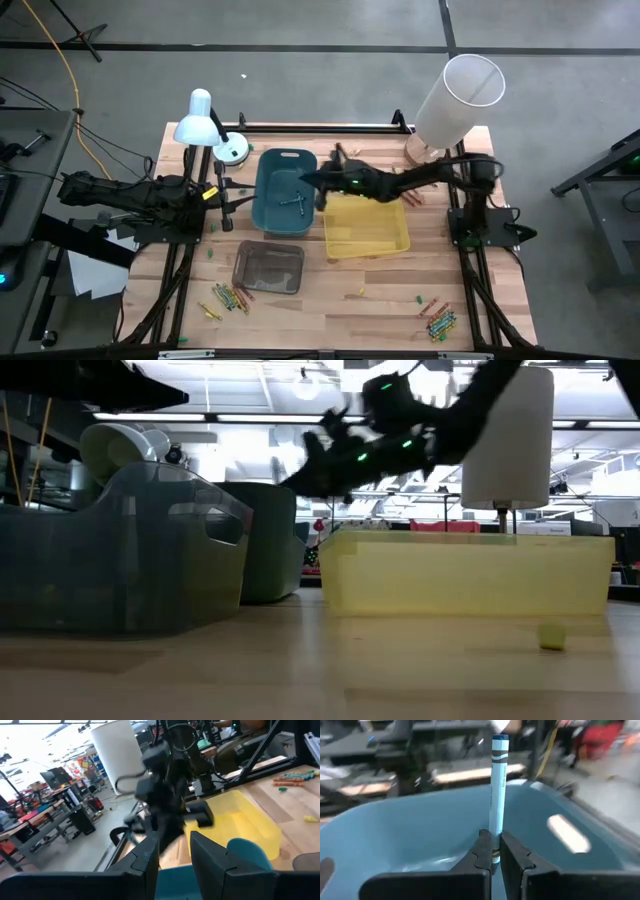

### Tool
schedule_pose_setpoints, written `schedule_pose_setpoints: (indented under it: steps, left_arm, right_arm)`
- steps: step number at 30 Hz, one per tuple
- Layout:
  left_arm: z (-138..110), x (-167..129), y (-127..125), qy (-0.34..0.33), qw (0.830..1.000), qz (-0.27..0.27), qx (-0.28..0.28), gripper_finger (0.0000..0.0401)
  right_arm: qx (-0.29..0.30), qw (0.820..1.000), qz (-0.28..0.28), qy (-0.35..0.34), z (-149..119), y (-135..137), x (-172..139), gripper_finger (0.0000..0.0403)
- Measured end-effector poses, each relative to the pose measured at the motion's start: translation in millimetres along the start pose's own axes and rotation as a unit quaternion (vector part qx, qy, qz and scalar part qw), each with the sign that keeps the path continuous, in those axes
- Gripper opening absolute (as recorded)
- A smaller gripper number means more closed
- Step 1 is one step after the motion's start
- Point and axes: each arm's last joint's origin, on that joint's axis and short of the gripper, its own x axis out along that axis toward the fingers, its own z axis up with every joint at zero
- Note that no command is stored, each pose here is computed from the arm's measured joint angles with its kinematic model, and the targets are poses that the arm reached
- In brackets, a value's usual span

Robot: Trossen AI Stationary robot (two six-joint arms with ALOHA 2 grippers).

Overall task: Sort crayons
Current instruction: Put the blue crayon into the blue bin

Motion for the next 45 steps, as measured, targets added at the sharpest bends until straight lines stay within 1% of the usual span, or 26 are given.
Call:
schedule_pose_setpoints:
  steps: [2, 5, 9, 12, 15, 18, 20, 22, 25, 28, 30, 34, 37, 39, 42, 45]
  left_arm:
    - [0, 0, 0, 0.0, 1.0, 0.0, -0.01, 0.0099]
    - [0, 0, 0, 0.0, 1.0, 0.0, -0.031, 0.0099]
    - [0, 0, 0, 0.002, 0.999, 0.0, -0.053, 0.0099]
    - [-1, 0, 0, 0.004, 0.997, -0.001, -0.073, 0.0099]
    - [-1, 0, 0, 0.005, 0.996, -0.001, -0.087, 0.0099]
    - [-1, 0, 0, 0.005, 0.996, -0.001, -0.091, 0.0099]
    - [-1, 0, 0, 0.006, 0.996, -0.002, -0.093, 0.0099]
    - [-2, 0, -1, 0.01, 0.995, -0.003, -0.103, 0.0099]
    - [-2, 0, -1, 0.011, 0.994, -0.003, -0.11, 0.0099]
    - [-2, 0, -1, 0.011, 0.993, -0.003, -0.114, 0.0099]
    - [-2, 0, -1, 0.011, 0.993, -0.003, -0.114, 0.0099]
    - [-2, 0, -1, 0.012, 0.993, -0.003, -0.115, 0.0099]
    - [-2, 0, -1, 0.012, 0.992, -0.003, -0.127, 0.0099]
    - [-2, 0, -1, 0.011, 0.991, -0.003, -0.131, 0.0099]
    - [-2, 0, -1, 0.01, 0.991, -0.003, -0.132, 0.0099]
    - [-1, 0, -1, 0.007, 0.991, -0.002, -0.133, 0.0099]
  right_arm:
    - [-0.006, 1.0, 0.018, 0.023, 3, 7, 16, 0.0007]
    - [-0.016, 0.997, 0.025, 0.074, 11, 15, 31, 0.0007]
    - [-0.041, 0.987, 0.031, 0.155, 25, 25, 35, 0.0008]
    - [-0.045, 0.977, 0.033, 0.207, 36, 29, 35, 0.0019]
    - [-0.047, 0.97, 0.033, 0.236, 45, 32, 33, 0.0054]
    - [-0.058, 0.962, 0.023, 0.268, 53, 36, 29, 0.0102]
    - [-0.073, 0.958, 0.011, 0.276, 65, 40, 27, 0.0132]
    - [-0.088, 0.95, 0.0, 0.3, 77, 43, 22, 0.0157]
    - [-0.102, 0.933, 0.004, 0.344, 96, 50, 11, 0.0181]
    - [-0.123, 0.913, 0.005, 0.388, 110, 66, -9, 0.0187]
    - [-0.14, 0.906, -0.007, 0.4, 115, 77, -23, 0.0188]
    - [-0.182, 0.896, -0.059, 0.4, 114, 98, -58, 0.0188]
    - [-0.193, 0.899, -0.108, 0.377, 104, 104, -90, 0.0188]
    - [-0.176, 0.909, -0.134, 0.353, 92, 102, -112, 0.0188]
    - [-0.126, 0.934, -0.148, 0.301, 72, 95, -144, 0.0188]
    - [-0.076, 0.965, -0.13, 0.214, 58, 88, -166, 0.0188]
